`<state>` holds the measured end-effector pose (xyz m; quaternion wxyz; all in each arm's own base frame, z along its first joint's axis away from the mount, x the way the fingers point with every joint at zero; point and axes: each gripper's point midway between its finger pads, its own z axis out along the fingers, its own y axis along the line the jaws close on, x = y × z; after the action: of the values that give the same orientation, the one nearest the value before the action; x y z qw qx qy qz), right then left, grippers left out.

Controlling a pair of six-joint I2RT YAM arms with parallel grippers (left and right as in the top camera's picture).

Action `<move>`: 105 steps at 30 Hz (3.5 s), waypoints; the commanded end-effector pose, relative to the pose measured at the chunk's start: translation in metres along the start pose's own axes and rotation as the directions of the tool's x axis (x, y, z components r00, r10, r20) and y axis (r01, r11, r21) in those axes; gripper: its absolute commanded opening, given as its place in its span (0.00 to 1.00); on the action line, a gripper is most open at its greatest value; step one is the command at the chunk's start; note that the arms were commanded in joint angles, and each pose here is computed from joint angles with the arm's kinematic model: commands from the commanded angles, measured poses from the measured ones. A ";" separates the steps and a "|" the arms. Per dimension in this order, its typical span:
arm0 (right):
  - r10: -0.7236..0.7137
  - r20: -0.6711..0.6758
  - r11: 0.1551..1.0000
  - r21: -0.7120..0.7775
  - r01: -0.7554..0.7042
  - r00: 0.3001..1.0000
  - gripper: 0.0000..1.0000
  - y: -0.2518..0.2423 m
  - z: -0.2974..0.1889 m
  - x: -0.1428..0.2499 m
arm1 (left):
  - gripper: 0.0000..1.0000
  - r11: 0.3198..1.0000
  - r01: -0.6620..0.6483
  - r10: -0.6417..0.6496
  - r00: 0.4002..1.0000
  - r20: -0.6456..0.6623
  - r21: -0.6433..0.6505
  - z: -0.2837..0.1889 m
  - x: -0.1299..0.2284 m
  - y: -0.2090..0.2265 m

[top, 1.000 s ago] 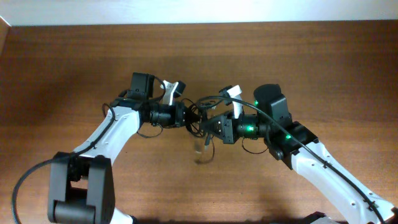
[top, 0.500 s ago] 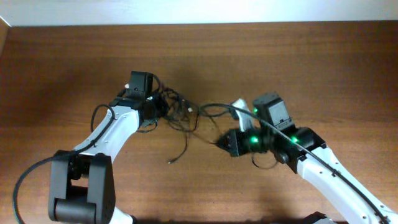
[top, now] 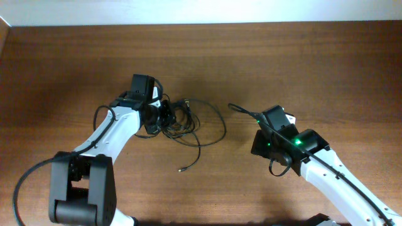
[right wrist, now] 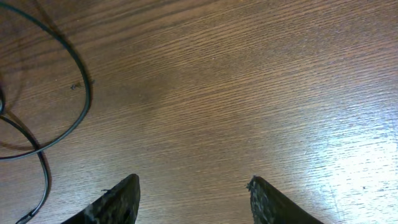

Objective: Untangle cables

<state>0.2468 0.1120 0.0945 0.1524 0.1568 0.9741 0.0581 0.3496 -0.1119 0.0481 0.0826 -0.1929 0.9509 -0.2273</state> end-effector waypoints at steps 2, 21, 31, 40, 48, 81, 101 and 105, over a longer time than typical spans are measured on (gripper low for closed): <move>0.007 0.014 1.000 -0.012 -0.007 1.000 0.59 0.002 -0.004 -0.002 | 0.00 0.976 -0.137 0.132 0.991 0.038 0.170 -0.025 -0.015 -0.041; -0.310 0.085 0.509 -0.826 0.241 0.947 0.87 0.211 -0.072 0.029 | 0.00 0.705 -0.606 0.158 0.640 0.752 0.368 -0.344 0.017 -0.170; 0.063 -0.059 0.534 -0.842 -0.084 0.996 0.92 0.242 -0.062 -0.014 | 0.00 0.619 -0.627 0.192 0.705 0.683 0.473 -0.342 0.041 -0.182; 0.336 -0.443 0.390 -0.738 -0.551 0.831 0.88 0.254 -0.049 -0.026 | 0.00 0.273 -0.886 0.445 0.462 0.767 0.375 -0.351 0.090 -0.199; 0.159 -0.100 0.484 -0.859 -0.166 0.982 0.04 0.238 -0.047 -0.052 | 0.00 0.197 -0.942 0.675 0.331 0.659 0.271 -0.287 0.106 -0.159; -0.082 -0.172 0.951 -0.308 0.025 0.982 0.31 0.034 0.045 -0.037 | 0.00 0.938 -0.341 0.344 0.908 0.240 -0.056 -0.112 -0.050 -0.045; -0.111 -0.031 0.790 -0.610 0.069 0.993 0.52 0.098 0.054 -0.082 | 0.77 0.954 -0.287 0.266 0.945 0.190 0.090 -0.038 -0.006 -0.049; -0.035 -0.161 0.877 -0.477 -0.046 0.986 0.52 0.009 0.052 -0.076 | 0.59 0.884 -0.468 0.436 0.829 0.351 0.006 -0.019 0.000 -0.109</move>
<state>0.3457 0.1162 0.0685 0.1092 0.1269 0.9311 0.3241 0.3785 -0.1667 0.1204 0.2735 -0.0284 0.9272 -0.2544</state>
